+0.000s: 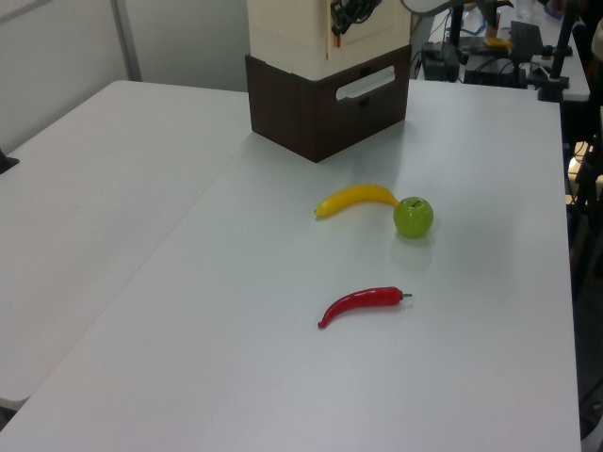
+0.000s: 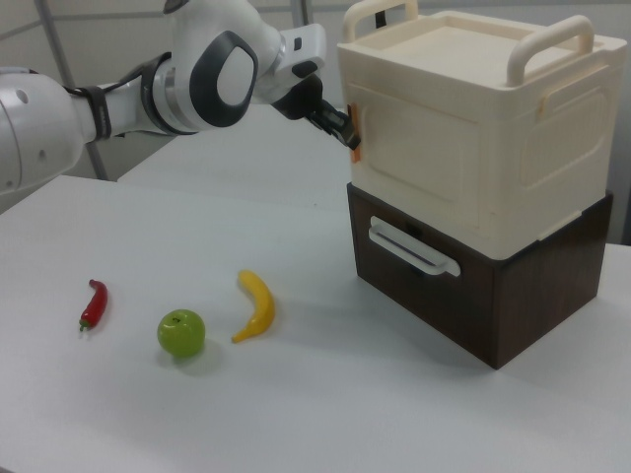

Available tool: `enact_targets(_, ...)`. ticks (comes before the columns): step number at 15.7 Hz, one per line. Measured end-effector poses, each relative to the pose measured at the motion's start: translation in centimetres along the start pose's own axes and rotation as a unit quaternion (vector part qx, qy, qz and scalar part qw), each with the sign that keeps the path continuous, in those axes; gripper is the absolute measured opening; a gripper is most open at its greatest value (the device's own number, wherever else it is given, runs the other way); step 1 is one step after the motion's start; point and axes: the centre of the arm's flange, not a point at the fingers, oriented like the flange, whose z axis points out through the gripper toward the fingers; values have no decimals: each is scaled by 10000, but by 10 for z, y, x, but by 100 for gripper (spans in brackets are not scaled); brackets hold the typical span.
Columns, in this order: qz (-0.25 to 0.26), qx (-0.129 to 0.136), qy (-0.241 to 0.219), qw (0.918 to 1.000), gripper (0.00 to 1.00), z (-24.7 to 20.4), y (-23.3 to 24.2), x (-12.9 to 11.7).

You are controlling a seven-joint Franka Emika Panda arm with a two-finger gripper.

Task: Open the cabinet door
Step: 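Pull the handle outward, swinging the cabinet door open on its hinge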

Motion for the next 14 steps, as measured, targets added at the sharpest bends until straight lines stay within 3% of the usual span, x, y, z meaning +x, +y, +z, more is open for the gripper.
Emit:
enact_targets(3,-8,-40,-107,9999,15,-4,-1,-2)
enact_targets(5,-6,-67,-174,9998,21,-8,-1,-3)
enact_targets(13,48,-173,-475,9987,97,-40,1,-2)
enact_targets(14,62,-156,-422,9990,100,-47,2,1)
